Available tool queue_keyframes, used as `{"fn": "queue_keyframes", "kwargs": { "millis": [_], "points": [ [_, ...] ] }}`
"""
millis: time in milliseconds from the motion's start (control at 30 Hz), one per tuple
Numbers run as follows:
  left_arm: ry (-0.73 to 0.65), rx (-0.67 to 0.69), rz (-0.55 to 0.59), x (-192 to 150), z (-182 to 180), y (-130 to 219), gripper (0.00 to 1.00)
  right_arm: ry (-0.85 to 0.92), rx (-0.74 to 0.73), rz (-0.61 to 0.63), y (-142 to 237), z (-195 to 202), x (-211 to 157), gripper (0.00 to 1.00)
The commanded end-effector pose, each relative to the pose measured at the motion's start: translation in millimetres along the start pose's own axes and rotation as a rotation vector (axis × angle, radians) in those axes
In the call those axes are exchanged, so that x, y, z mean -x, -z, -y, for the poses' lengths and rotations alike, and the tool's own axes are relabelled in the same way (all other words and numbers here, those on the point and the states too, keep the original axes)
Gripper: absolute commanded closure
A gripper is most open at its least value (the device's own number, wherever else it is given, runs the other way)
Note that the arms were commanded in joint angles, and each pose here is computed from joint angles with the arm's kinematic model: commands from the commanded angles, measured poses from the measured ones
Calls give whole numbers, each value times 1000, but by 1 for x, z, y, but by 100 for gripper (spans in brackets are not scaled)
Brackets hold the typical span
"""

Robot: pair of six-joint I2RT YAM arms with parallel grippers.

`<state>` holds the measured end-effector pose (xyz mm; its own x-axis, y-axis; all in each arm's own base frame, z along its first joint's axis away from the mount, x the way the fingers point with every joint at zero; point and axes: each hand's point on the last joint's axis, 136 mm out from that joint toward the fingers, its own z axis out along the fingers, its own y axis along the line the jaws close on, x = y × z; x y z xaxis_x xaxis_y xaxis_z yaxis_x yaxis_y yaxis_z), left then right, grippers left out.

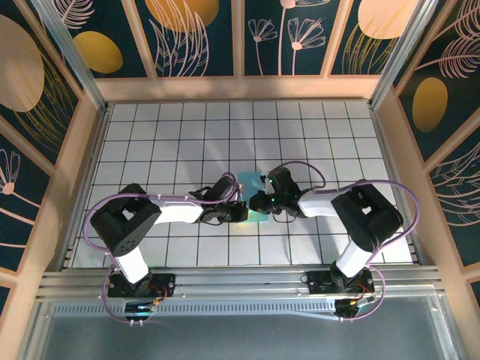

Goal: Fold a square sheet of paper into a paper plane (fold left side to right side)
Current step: Fold the triangle a second time at the center of the table.

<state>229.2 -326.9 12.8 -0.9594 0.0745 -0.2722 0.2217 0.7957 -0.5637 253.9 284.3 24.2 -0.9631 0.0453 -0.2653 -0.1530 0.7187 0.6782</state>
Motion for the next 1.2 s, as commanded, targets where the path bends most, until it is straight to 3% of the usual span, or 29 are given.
{"fn": "queue_keyframes", "kwargs": {
  "millis": [0, 467, 767, 1167],
  "points": [
    [56, 98, -88, -24, -29, -8, 100, 21, -67, 7, -3, 12, 2, 100],
    [79, 109, -100, -28, -33, -8, 100, 5, -140, 4, 1, 39, 4, 100],
    [81, 112, -102, -29, -34, -9, 100, -6, -139, 32, 10, 48, 17, 100],
    [78, 109, -99, -29, -34, -8, 100, -62, -211, 79, 28, 93, 47, 100]
  ]
}}
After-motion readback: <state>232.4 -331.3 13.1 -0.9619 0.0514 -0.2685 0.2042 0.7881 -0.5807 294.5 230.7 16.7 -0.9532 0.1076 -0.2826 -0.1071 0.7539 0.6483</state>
